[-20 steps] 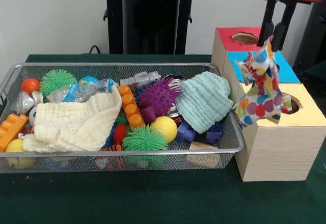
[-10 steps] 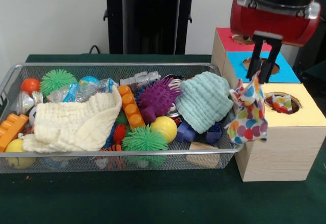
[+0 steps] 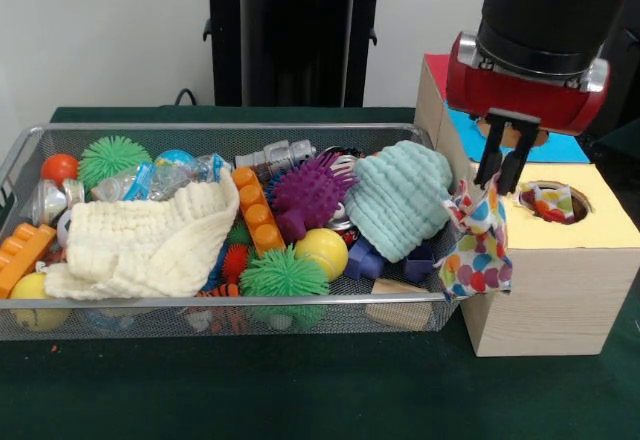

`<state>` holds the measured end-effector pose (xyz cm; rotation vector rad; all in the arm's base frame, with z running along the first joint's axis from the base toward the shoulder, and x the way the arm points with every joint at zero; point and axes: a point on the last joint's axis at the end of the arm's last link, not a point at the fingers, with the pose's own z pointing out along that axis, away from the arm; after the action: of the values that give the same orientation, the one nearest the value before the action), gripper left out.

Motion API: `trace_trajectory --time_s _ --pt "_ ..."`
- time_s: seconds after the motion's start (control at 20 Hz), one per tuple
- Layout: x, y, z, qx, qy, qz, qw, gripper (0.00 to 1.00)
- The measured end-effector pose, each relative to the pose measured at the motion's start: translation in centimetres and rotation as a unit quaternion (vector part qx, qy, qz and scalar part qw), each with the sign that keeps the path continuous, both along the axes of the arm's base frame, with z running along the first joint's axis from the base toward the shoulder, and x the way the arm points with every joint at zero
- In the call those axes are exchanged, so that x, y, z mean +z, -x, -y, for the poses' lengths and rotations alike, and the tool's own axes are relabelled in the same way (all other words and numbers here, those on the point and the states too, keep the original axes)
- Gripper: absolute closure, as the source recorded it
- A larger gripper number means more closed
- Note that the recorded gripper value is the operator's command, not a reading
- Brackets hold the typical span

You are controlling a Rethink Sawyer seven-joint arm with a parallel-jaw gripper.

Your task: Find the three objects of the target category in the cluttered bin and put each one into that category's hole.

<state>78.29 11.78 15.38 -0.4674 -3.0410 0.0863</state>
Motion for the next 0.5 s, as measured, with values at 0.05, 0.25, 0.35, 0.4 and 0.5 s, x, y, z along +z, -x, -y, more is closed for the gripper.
trace_trajectory --time_s 0.05,0.25,0.35,0.4,0.5 --pt "0.3 0.1 -0.6 0.003 0.0 0.001 1.0 1.0" --pt "1.4 0.5 -2.4 0.013 -0.001 0.006 0.9999 1.0" --pt "2.9 0.9 -4.4 0.026 -0.001 0.013 0.9996 1.0" --pt "3.3 1.0 -4.9 0.028 -0.001 0.016 0.9995 1.0" --pt "4.3 1.1 -6.0 0.033 -0.003 0.022 0.9992 1.0"
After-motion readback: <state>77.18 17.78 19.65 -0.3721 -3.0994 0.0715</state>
